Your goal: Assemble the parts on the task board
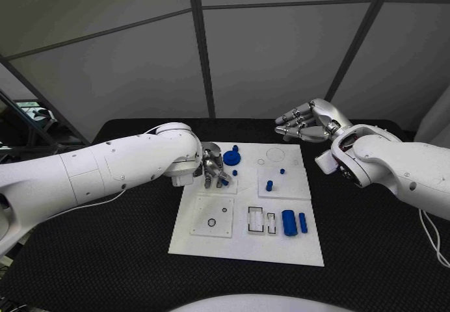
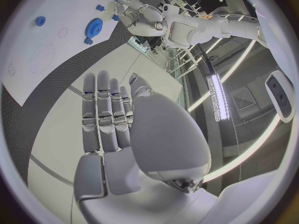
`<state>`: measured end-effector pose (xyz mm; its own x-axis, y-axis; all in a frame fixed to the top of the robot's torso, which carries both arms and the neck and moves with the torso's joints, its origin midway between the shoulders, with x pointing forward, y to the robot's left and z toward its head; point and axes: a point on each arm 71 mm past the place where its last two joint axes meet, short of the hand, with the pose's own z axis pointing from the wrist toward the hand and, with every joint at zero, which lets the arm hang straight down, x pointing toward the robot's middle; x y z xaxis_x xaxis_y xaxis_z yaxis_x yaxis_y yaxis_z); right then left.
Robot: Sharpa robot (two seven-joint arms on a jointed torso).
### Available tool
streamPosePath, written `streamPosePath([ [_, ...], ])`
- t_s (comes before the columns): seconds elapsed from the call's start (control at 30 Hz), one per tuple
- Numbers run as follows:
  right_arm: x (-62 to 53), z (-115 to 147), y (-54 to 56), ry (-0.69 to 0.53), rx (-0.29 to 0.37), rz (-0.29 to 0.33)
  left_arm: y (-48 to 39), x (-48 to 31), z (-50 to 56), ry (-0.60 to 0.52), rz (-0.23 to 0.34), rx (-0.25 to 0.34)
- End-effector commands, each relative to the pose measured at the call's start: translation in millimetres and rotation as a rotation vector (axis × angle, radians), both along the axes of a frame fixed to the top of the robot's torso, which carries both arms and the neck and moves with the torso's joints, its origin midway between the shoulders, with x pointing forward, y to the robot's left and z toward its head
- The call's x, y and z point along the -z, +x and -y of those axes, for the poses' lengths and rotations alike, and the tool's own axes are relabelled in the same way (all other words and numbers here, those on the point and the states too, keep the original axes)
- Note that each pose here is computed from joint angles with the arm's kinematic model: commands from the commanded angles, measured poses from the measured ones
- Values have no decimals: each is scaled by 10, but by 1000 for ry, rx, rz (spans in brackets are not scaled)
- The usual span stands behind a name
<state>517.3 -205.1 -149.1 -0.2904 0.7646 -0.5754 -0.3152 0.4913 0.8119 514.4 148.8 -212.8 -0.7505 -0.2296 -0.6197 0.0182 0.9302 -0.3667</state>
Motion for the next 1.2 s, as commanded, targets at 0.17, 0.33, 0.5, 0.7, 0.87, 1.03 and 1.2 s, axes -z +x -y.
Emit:
streamPosePath([
  [0.17,-5,-15,2,-4,-13,-7,-29,1,-41,-35,-16,-29],
  [0.33,-4,-10,4,-5,-12,-8,-47,-25,-89,-74,6,-69],
  [0.5,-3,2,5,-6,-10,-8,-82,-61,-132,-108,41,-105],
  [0.7,-4,15,6,-6,-7,-7,-156,-88,-185,-139,74,-136],
  [0.87,-4,32,7,-7,-3,-6,-224,-19,-237,-136,99,-158],
  [1.03,-5,40,7,-7,-2,-4,-265,47,-268,-118,122,-162],
  [1.2,-6,37,9,-6,-4,-3,-274,79,-279,-95,131,-152],
])
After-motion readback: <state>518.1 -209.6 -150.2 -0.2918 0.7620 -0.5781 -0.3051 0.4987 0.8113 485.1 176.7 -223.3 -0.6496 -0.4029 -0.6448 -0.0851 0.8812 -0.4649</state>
